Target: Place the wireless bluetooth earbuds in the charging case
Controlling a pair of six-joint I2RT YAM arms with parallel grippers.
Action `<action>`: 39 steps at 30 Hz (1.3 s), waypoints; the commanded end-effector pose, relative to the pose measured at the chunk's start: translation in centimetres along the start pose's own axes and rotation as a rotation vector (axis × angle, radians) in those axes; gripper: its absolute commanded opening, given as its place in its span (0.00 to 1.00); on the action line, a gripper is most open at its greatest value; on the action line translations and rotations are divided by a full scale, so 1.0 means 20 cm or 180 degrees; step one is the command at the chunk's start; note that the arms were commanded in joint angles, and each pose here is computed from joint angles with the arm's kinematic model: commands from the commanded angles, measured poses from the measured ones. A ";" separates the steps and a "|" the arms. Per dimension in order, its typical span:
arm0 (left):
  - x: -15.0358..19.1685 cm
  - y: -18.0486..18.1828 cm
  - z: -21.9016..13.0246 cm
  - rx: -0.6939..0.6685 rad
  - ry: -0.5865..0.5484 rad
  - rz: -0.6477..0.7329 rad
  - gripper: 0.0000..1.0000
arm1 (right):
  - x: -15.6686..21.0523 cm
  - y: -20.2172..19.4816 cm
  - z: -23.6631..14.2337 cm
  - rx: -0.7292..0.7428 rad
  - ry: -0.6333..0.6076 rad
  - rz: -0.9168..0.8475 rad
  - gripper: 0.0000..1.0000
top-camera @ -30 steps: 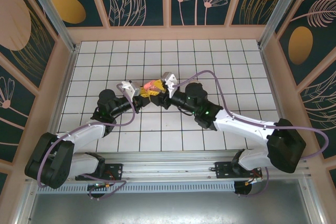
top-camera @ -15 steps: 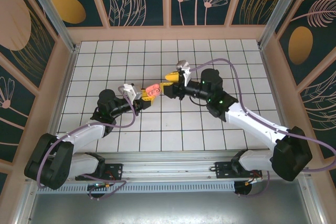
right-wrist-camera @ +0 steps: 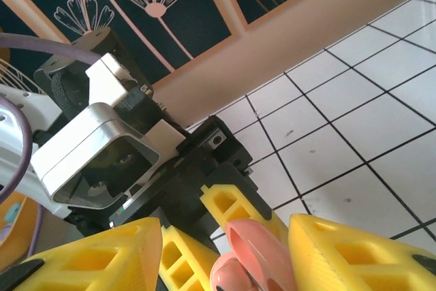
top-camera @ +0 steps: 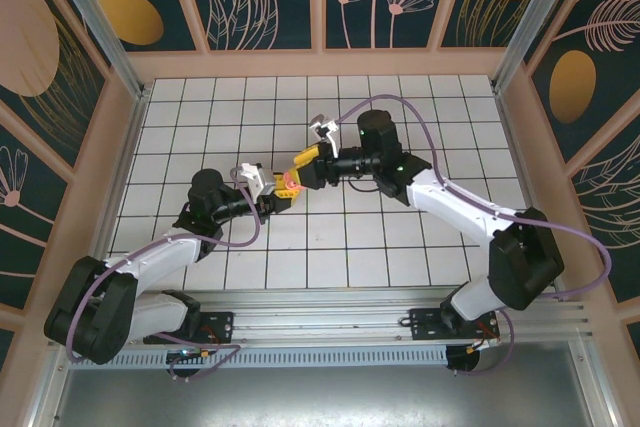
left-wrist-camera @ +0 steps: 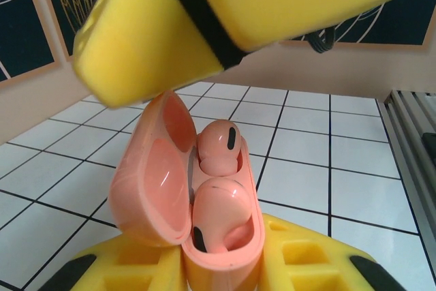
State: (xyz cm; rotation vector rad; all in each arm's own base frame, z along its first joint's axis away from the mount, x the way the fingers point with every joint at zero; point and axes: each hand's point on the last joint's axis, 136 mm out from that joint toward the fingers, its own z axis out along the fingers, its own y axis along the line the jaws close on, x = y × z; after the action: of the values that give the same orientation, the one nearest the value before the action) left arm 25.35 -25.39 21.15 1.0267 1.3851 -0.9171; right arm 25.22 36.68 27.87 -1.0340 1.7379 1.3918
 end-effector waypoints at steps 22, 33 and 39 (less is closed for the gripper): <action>-0.10 -0.01 0.02 0.0032 -0.0078 0.0104 0.24 | 0.00 -0.07 -0.17 0.0308 -0.0176 0.0254 0.53; -0.12 -0.02 0.02 0.0020 -0.0062 0.0106 0.24 | 0.04 0.02 0.00 -0.0366 0.0177 0.0283 0.52; -0.11 0.01 0.01 -0.0093 -0.0022 0.0093 0.24 | 0.04 0.11 -0.01 -0.0587 0.0185 0.0145 0.49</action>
State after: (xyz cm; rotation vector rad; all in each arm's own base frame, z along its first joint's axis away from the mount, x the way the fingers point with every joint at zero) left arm 25.02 -25.78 22.18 1.0279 1.3921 -0.9145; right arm 24.71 36.41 26.07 -1.0552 1.8175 1.5360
